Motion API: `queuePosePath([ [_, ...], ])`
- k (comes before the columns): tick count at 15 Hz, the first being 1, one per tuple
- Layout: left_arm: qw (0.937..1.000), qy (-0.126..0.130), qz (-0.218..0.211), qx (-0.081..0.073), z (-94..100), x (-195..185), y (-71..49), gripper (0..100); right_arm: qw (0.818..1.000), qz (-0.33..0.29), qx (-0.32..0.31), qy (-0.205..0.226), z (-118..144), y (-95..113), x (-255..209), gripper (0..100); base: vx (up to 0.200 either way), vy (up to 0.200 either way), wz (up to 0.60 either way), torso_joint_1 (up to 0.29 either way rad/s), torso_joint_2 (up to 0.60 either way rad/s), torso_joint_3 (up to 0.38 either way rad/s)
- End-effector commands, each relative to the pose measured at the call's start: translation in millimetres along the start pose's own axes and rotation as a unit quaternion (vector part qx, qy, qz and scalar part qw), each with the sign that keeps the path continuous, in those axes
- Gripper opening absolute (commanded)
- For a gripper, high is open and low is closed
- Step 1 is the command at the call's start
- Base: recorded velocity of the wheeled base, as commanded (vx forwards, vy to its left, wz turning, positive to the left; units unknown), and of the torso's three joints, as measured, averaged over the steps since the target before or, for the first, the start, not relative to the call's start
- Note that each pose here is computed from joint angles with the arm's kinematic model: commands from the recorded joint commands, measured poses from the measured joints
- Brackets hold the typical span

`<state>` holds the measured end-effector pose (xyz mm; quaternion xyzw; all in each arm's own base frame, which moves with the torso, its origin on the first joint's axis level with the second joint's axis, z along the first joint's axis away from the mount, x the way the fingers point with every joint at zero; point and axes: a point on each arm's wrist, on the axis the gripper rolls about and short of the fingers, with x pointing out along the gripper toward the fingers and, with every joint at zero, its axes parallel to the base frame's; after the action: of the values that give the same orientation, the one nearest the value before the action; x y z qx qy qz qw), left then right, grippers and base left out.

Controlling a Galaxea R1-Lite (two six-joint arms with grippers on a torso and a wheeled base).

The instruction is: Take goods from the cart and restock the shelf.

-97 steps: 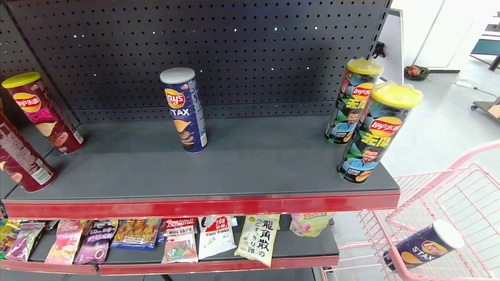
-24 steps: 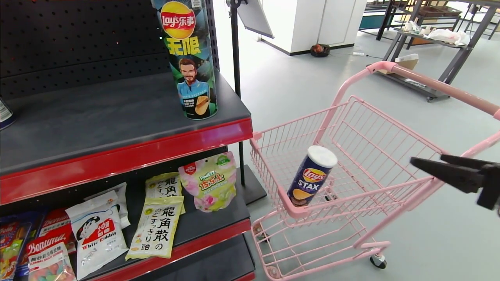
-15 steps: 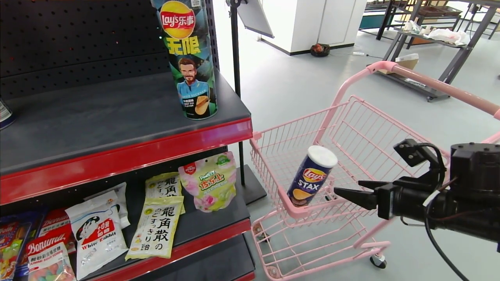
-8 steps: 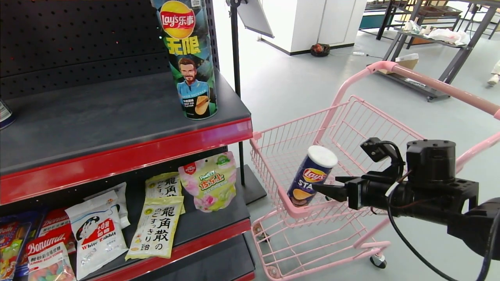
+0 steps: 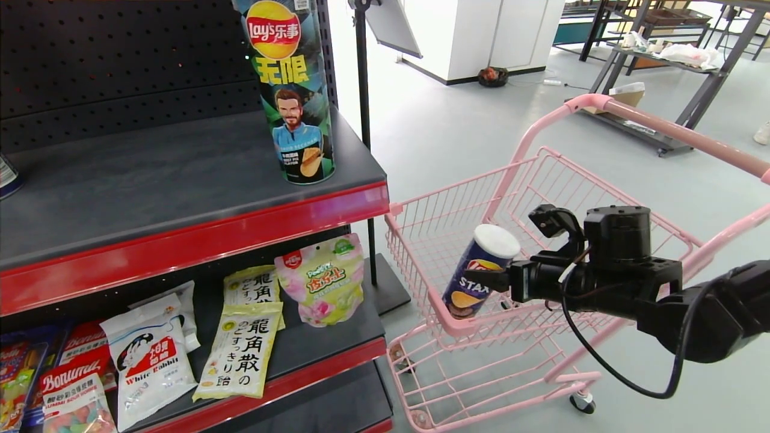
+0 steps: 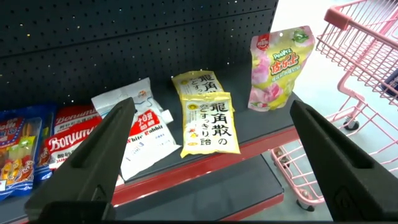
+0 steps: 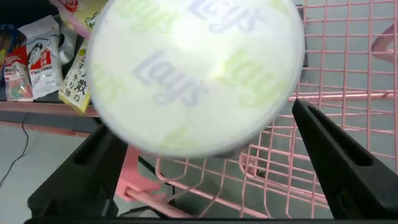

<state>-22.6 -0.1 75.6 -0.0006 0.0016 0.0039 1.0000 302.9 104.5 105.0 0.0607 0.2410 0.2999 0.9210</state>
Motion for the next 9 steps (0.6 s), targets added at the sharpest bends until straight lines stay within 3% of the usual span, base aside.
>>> queuePosePath([
  [1,1.0000,0.000,0.000,0.000,0.0,0,0.0,100,1.000,0.000,0.004,0.010,-4,-5,15,100,0.000,0.000,0.00,0.000,0.00,0.000],
  [5,1.0000,0.000,0.001,0.000,0.0,0,0.0,100,1.000,-0.017,-0.004,-0.024,-8,-19,44,100,0.000,0.000,0.00,0.000,0.00,0.000],
  [6,1.0000,0.000,0.001,0.000,0.0,0,0.0,100,0.999,-0.026,-0.002,-0.028,-11,-21,48,0,0.000,0.000,0.00,0.000,0.00,0.000],
  [9,1.0000,-0.001,0.000,0.000,0.0,0,-0.1,100,0.999,-0.024,0.007,-0.029,-11,-21,49,0,0.000,0.000,0.00,0.000,0.00,0.000],
])
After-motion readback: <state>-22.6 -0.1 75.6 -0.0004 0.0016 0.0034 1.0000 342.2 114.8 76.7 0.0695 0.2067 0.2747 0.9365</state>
